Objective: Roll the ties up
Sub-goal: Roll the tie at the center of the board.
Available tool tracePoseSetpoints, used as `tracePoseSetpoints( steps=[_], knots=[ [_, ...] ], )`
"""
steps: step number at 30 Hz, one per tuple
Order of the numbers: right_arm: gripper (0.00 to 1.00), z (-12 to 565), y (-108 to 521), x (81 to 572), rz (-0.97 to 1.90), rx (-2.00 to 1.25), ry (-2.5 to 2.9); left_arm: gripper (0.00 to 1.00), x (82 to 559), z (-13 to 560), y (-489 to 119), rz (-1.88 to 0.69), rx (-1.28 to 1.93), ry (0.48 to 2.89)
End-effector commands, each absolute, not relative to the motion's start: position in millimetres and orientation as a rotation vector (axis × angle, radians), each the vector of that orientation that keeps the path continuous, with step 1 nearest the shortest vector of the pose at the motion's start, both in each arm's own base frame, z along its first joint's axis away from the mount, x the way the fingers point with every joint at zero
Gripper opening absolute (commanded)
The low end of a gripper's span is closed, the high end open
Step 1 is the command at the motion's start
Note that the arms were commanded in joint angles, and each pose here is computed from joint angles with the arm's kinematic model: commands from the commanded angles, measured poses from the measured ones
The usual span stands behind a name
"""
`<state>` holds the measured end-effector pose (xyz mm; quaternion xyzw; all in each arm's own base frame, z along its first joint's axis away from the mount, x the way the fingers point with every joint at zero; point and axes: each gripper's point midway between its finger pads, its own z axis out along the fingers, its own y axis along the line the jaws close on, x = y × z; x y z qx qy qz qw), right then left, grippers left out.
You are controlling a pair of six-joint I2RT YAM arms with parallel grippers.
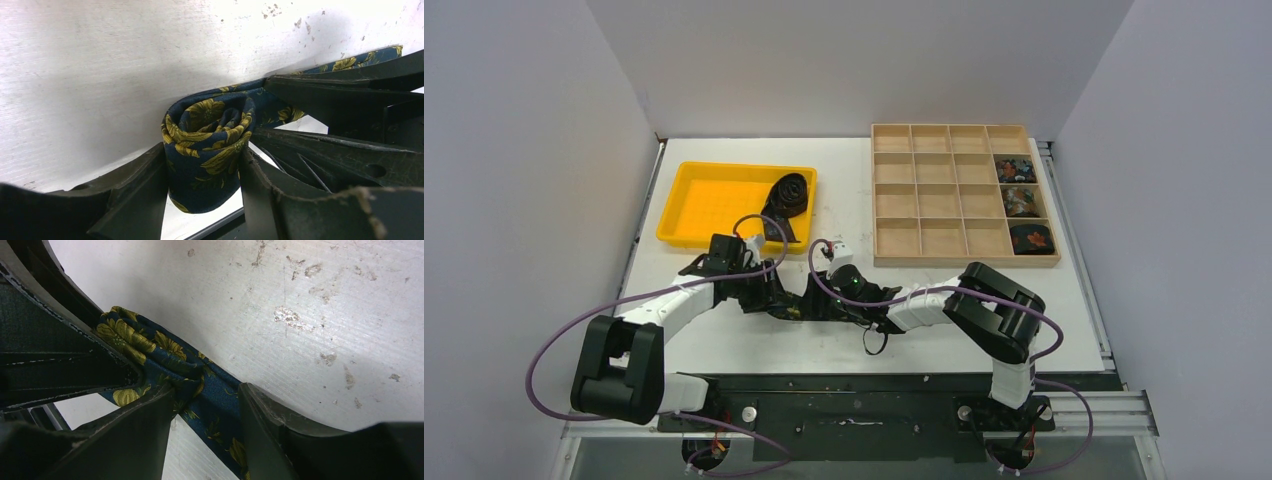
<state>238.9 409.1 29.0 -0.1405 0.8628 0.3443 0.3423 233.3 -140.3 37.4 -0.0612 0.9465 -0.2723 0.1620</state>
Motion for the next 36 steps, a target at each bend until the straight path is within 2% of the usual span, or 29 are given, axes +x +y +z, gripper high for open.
tracePoseSetpoints(
  steps=[1,6,12,17,22,30,36],
  knots=[
    [0.50,21,396,232,0.850,-0.399,2.287,0.47,235,46,-155,-0.831,-0.076,2.654],
    [0.52,24,398,232,0.850,-0.403,2.283,0.38,233,49,-158,-0.836,-0.053,2.650],
    [0.63,43,389,237,0.832,-0.368,2.263,0.24,233,50,-156,-0.800,-0.047,2.650],
    [0.70,74,369,247,0.777,-0.329,2.212,0.15,235,51,-150,-0.734,-0.054,2.650],
    [0.70,96,329,251,0.625,-0.279,2.169,0.00,238,52,-135,-0.576,-0.076,2.667],
    [0.73,83,237,239,0.345,-0.153,2.144,0.00,248,71,-86,-0.111,-0.150,2.654],
    [0.77,81,200,228,0.305,-0.018,2.125,0.00,253,91,-67,0.140,-0.170,2.597]
  ],
)
